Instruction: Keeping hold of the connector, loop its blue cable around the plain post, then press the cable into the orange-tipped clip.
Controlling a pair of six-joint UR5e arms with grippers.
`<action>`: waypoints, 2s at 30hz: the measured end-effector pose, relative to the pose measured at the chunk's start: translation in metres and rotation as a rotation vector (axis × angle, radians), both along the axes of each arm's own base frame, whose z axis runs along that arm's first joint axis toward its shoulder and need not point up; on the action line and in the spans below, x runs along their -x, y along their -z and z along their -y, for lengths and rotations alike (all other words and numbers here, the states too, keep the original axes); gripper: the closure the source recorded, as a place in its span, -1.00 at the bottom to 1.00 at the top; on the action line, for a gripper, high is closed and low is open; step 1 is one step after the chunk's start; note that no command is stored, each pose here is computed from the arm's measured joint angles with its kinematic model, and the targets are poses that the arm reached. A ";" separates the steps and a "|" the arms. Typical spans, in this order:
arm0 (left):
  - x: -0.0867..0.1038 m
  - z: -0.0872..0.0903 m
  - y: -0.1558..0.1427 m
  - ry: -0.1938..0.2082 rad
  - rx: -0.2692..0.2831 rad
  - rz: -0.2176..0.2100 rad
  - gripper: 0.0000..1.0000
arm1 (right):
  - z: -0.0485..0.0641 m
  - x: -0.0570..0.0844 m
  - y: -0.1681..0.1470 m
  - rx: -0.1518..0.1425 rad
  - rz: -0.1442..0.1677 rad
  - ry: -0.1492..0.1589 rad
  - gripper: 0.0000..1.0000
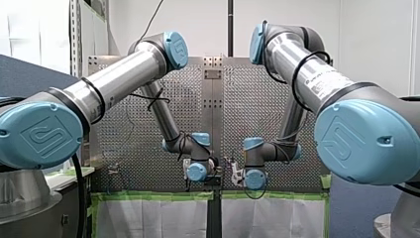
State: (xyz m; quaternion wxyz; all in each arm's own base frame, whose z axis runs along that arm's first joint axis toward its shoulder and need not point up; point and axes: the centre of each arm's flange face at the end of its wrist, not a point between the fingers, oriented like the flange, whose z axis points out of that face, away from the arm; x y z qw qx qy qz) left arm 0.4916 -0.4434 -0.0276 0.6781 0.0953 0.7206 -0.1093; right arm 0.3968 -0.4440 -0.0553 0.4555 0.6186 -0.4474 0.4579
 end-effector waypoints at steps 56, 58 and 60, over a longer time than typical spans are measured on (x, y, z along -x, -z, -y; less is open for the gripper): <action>-0.054 -0.013 0.005 -0.076 0.011 -0.011 0.97 | 0.070 0.030 -0.012 0.094 0.145 -0.143 1.00; -0.059 -0.014 0.002 -0.076 0.013 -0.011 0.97 | 0.074 0.031 -0.013 0.098 0.148 -0.140 1.00; -0.065 -0.014 -0.001 -0.075 0.013 -0.013 0.97 | 0.078 0.032 -0.015 0.102 0.152 -0.141 1.00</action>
